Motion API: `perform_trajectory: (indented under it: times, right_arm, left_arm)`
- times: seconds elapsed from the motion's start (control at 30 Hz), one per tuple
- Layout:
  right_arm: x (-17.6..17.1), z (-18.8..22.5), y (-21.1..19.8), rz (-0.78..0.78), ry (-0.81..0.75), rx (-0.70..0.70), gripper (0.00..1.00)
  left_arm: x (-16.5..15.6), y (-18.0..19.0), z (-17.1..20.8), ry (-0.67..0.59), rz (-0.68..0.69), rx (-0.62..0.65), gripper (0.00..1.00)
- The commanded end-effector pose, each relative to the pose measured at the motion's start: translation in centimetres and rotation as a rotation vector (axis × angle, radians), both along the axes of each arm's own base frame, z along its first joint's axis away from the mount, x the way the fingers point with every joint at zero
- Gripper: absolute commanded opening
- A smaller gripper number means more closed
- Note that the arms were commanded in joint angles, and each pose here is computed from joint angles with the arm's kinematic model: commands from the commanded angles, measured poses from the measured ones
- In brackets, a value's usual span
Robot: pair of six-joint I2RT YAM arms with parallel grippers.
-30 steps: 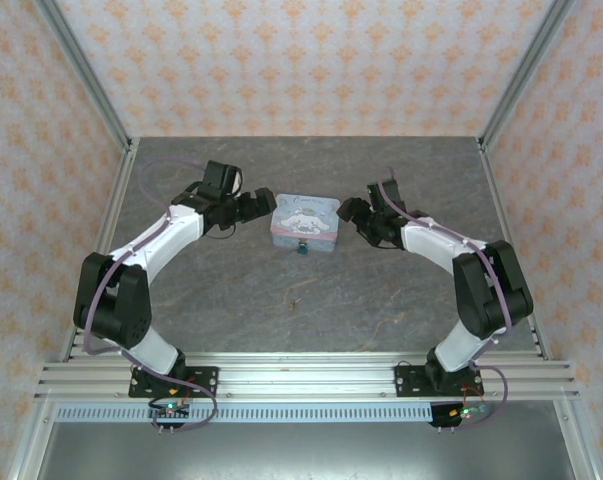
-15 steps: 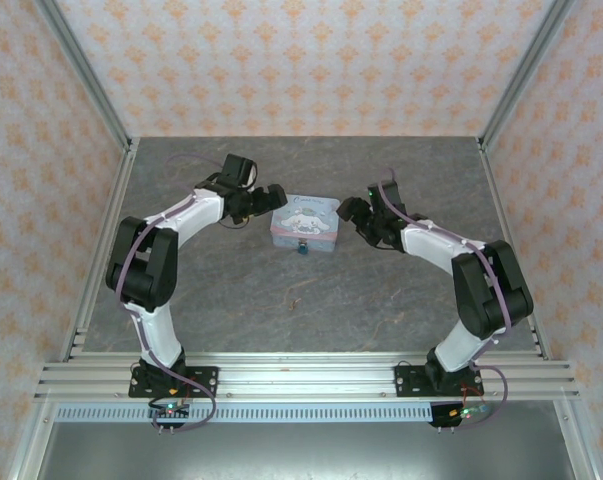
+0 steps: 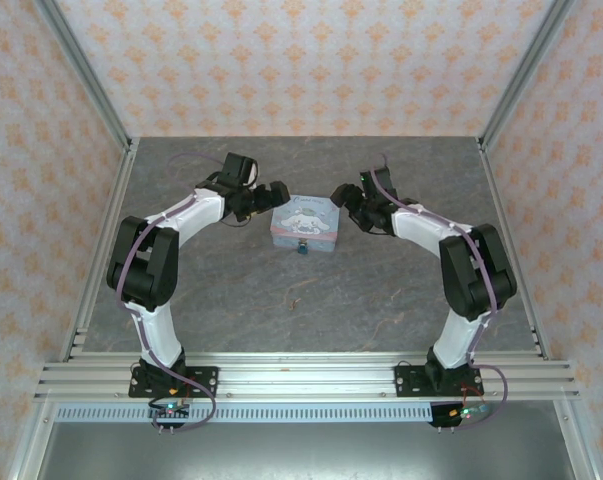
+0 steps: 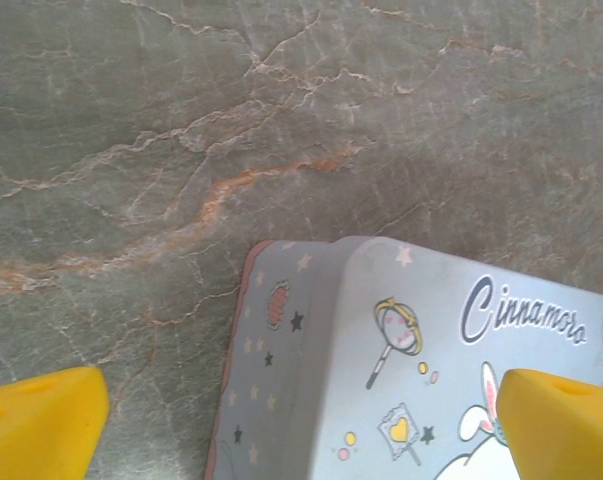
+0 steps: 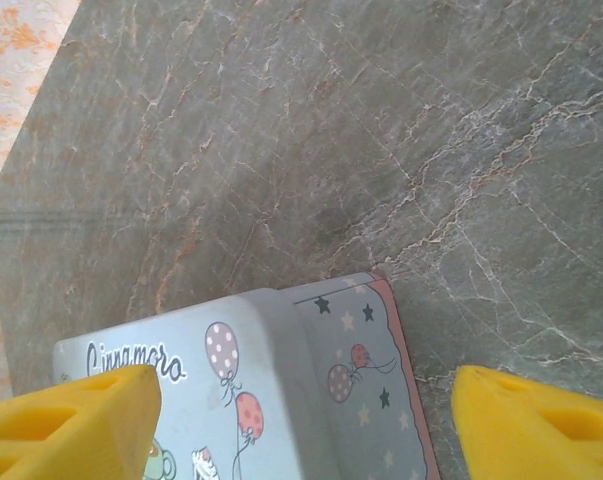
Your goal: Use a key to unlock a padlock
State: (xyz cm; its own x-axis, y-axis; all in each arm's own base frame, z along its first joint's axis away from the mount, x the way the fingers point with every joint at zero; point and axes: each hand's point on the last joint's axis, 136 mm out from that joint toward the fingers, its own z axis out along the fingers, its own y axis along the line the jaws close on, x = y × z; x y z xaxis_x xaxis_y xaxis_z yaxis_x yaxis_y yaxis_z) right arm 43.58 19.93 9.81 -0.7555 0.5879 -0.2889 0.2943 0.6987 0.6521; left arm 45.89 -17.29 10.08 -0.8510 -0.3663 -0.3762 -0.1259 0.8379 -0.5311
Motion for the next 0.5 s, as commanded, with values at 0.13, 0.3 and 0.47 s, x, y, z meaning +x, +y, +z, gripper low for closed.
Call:
perform_trajectory:
  times: [0.13, 0.3, 0.47]
  right_arm:
    - [0.9, 0.2, 1.4, -0.002, 0.006, 0.043, 0.72]
    - [0.3, 0.2, 2.2, 0.018, 0.006, 0.061, 0.67]
    - [-0.8, 0.1, 3.1, 0.055, 0.006, 0.084, 0.58]
  left_arm:
    - [0.7, -2.8, 1.8, -0.044, -0.028, -0.077, 1.00]
    - [-0.6, -4.2, 1.6, -0.045, -0.056, -0.084, 1.00]
    - [-2.1, -5.0, 1.2, -0.046, -0.062, -0.094, 1.00]
